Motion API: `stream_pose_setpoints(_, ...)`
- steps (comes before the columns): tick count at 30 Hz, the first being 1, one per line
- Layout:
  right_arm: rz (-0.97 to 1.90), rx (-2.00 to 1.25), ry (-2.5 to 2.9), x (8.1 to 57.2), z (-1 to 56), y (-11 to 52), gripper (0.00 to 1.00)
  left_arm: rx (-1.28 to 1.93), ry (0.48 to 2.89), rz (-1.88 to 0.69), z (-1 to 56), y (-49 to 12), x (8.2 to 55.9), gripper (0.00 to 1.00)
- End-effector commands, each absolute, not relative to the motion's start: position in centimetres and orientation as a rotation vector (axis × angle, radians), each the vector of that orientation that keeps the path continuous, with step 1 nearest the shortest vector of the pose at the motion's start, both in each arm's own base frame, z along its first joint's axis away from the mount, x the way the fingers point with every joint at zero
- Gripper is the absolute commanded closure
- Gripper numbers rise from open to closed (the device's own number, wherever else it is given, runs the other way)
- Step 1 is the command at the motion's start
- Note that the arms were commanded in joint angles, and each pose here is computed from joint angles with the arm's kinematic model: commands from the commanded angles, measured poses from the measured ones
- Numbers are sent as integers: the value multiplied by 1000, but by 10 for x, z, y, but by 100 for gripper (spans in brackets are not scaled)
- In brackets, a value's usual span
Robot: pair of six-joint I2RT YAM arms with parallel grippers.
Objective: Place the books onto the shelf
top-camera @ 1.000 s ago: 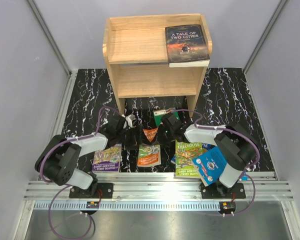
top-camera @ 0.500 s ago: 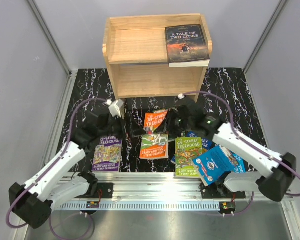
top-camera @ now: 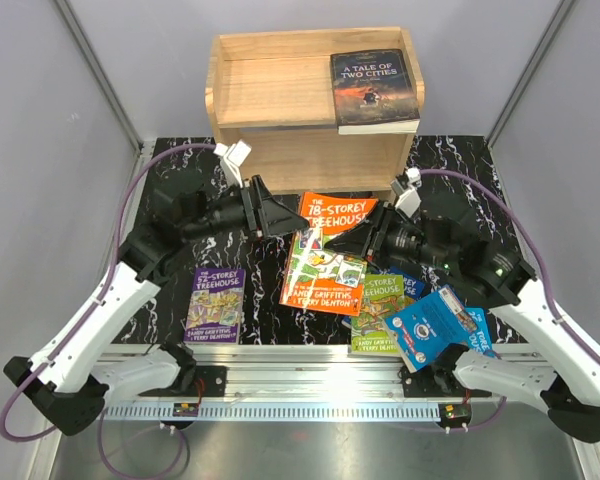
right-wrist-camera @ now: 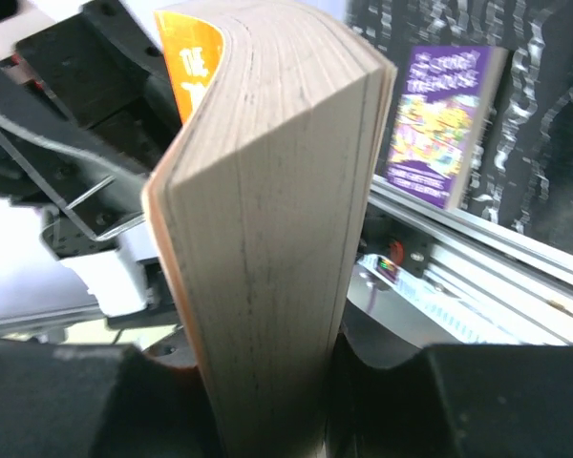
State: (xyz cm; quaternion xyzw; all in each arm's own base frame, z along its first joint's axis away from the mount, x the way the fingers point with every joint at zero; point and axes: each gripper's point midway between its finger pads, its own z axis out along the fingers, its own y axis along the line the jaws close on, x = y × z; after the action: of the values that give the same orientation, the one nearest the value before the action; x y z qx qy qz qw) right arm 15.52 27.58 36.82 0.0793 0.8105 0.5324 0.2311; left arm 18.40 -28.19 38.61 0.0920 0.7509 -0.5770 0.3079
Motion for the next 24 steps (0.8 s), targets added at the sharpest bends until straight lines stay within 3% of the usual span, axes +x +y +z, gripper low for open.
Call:
stream_pose_setpoints(1, 1655, 158, 1991, 143, 442, 271, 99, 353, 1868, -1647, 437, -298, 166, 50)
stream_pose_setpoints(11, 1649, 84, 1871, 132, 489, 254, 97, 502, 1841, -1679, 467, -349, 139, 55)
stream_pose_setpoints(14, 1641, 66, 1867, 130, 496, 252, 91, 521, 1847, -1631, 476, -360, 142, 75)
stream_pose_setpoints(15, 1635, 64, 1870, 130, 496, 252, 89, 521, 1828, -1618, 491, -357, 141, 89)
stream_pose_setpoints(17, 1629, 59, 1848, 128, 505, 247, 75, 501, 1839, -1560, 494, -362, 154, 100)
stream_pose_setpoints(18, 1618, 67, 1837, 128, 508, 244, 68, 500, 1767, -1559, 521, -357, 154, 100)
stream_pose_setpoints(19, 1594, 66, 1808, 127, 517, 236, 36, 470, 1738, -1492, 539, -366, 175, 100)
stream_pose_setpoints(20, 1601, 63, 1791, 125, 523, 234, 36, 469, 1735, -1483, 539, -365, 178, 100)
stream_pose_setpoints(23, 1552, 81, 1771, 124, 532, 221, 5, 385, 1672, -1465, 571, -361, 206, 100)
stream_pose_setpoints(24, 1515, 101, 1801, 122, 526, 213, 0, 354, 1618, -1471, 587, -357, 212, 100)
